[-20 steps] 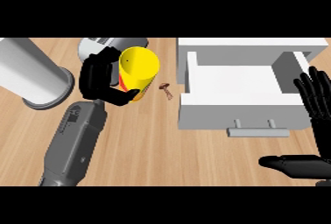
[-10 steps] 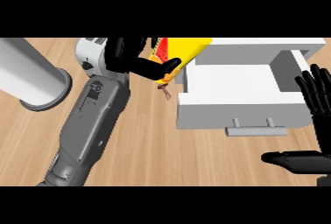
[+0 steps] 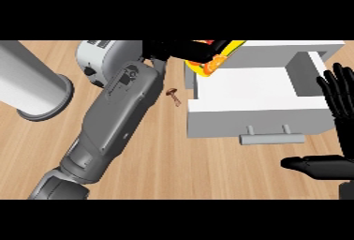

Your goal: Pick up the cup, place it into the drawer and close the drawer

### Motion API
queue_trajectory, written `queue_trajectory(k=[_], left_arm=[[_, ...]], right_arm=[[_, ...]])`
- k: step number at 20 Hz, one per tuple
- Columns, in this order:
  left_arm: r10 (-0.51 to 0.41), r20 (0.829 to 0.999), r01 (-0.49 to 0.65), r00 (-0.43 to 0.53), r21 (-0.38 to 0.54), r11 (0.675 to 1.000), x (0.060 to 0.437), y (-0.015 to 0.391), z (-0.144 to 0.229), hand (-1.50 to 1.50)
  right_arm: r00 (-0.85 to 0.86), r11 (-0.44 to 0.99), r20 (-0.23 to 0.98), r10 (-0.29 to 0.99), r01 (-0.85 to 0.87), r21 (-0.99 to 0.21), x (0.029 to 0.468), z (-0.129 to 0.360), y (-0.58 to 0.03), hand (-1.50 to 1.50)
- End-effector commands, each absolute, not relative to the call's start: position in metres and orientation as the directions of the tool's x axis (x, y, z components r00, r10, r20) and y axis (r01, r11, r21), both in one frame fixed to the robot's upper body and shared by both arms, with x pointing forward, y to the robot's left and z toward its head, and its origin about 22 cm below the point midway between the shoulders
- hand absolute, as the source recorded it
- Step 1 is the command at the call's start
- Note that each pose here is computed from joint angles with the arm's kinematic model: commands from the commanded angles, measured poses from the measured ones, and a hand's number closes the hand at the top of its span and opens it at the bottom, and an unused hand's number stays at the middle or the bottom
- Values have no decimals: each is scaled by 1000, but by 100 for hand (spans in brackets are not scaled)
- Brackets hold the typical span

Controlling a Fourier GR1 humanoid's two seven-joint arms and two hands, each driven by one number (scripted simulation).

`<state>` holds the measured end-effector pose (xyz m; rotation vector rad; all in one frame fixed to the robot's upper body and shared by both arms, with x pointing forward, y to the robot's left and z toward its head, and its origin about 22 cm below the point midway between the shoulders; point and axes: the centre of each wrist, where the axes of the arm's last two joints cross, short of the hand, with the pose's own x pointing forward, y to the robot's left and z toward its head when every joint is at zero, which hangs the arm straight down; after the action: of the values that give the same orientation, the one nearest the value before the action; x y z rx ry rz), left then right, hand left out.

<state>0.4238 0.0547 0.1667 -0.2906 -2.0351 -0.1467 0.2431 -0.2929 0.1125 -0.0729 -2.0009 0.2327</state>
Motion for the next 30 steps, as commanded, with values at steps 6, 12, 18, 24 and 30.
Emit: queue_trajectory(k=[6,12,18,24,30], left_arm=[[60,923,234,-381,33,972,432,29,155,150],[12,938,237,-346,76,969,433,24,141,150],[-137,946,215,-293,205,955,429,22,123,150],[-220,937,232,-271,285,930,420,18,105,-150],[-281,909,162,-308,342,926,413,9,105,-150]], right_arm=[[-431,977,891,144,-81,-197,241,108,-300,-150],[-449,975,882,144,-86,-203,258,112,-293,-150],[-458,972,875,157,-85,-219,235,125,-292,-150],[-453,975,883,124,-110,-193,244,107,-282,-150],[-473,970,872,131,-120,-210,253,123,-280,-150]])
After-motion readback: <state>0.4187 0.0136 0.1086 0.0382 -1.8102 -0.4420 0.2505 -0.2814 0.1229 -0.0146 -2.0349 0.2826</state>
